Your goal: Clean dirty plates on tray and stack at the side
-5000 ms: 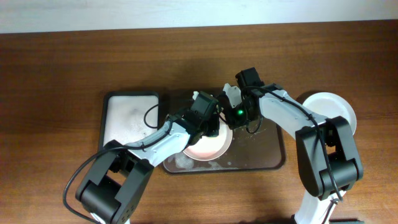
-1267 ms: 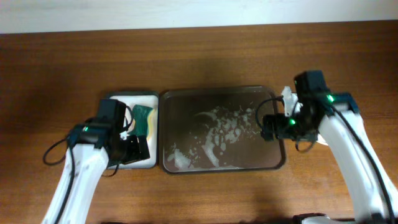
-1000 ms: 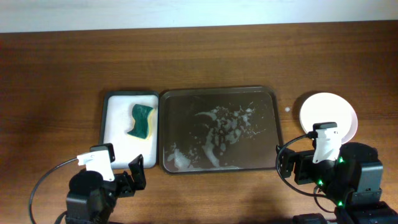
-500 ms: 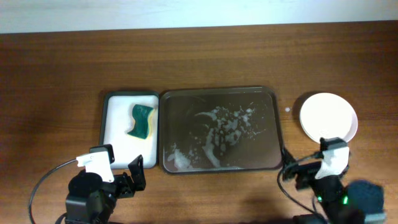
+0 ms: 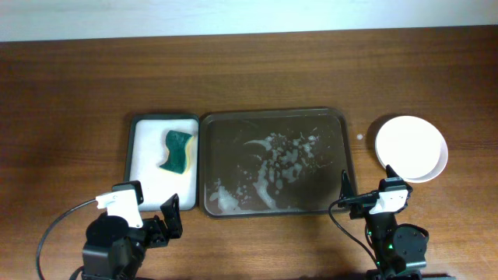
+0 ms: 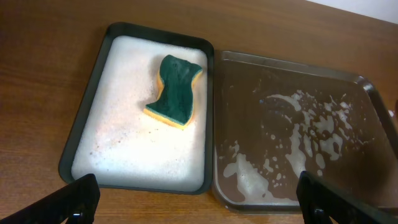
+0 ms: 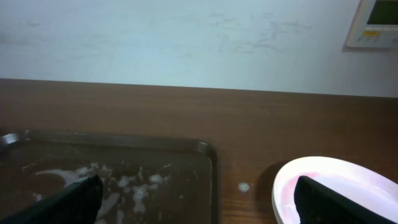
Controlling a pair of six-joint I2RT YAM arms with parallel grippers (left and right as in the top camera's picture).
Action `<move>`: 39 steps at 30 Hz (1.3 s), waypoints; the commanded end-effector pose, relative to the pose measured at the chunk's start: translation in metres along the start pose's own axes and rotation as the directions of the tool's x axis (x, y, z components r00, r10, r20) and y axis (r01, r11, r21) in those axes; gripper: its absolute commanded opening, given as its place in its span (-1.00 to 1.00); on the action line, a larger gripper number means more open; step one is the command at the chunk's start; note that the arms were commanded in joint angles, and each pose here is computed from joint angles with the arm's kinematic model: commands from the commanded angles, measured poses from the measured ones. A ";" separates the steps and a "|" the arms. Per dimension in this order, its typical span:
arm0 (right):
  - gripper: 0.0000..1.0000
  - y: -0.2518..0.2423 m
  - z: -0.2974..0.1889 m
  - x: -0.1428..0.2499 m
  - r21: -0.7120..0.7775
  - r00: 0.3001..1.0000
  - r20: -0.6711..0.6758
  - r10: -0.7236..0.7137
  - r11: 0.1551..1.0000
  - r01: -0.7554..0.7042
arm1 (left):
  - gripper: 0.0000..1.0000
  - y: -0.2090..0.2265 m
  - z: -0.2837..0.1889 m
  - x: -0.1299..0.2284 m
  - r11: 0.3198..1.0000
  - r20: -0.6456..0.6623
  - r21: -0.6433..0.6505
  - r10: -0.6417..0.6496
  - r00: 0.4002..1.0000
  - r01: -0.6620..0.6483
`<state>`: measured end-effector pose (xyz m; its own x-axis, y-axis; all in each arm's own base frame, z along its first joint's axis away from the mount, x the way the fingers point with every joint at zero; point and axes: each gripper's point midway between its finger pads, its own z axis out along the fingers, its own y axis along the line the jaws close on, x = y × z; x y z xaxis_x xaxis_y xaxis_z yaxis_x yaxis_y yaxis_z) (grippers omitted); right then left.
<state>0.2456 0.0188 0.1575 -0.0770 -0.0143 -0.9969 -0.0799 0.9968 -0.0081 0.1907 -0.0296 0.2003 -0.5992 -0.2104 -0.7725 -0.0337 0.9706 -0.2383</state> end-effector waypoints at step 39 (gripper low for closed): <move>0.97 -0.001 0.000 0.002 0.010 1.000 -0.002 -0.007 1.000 0.007 | 0.99 0.022 0.068 -0.002 0.977 0.528 -0.028 0.193 0.827 -0.210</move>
<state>0.2455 0.0173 0.1583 -0.0733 -0.0142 -0.9972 -0.0708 0.9975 -0.0090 0.2456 -0.0140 0.1585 -0.0798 -0.0670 -0.9946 0.0574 0.9958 -0.0717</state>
